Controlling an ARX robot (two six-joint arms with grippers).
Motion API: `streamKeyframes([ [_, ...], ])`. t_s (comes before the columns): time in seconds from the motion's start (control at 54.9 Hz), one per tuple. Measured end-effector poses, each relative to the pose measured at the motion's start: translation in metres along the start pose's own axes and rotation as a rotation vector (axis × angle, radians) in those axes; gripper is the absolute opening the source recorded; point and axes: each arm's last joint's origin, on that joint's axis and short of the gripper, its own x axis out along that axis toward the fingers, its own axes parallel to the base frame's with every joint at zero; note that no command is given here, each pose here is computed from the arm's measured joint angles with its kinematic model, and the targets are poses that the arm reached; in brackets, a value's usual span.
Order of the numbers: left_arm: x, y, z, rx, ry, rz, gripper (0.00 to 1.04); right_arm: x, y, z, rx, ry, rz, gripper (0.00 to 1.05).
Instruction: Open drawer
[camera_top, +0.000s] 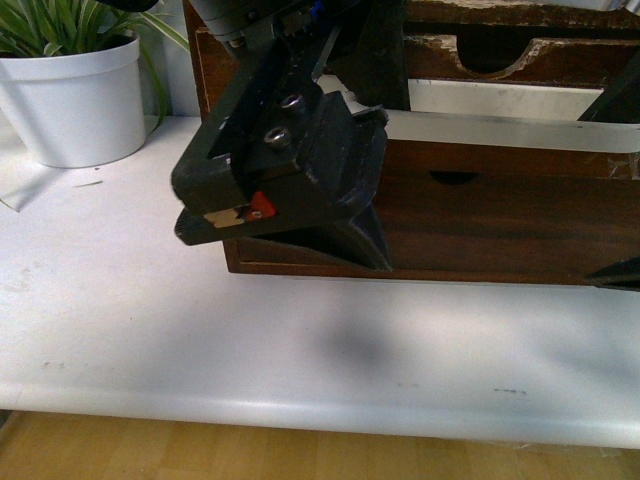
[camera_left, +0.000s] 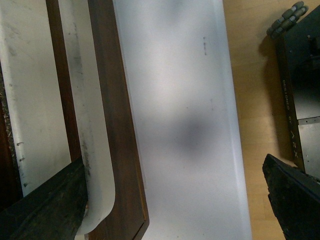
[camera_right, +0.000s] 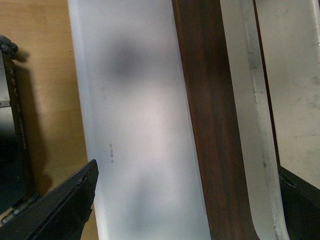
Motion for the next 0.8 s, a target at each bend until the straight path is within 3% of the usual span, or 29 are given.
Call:
streamKeyframes([
  [0.364,-0.013,-0.026,0.002,0.057,0.011,-0.057,0.99,-0.014,0.024,0.000,-0.057,-0.009,0.072,0.96],
  [0.801,-0.018,-0.043,0.008,0.094,0.016,-0.067,0.99,-0.020,0.031,0.000,-0.061,-0.011,0.093,0.96],
])
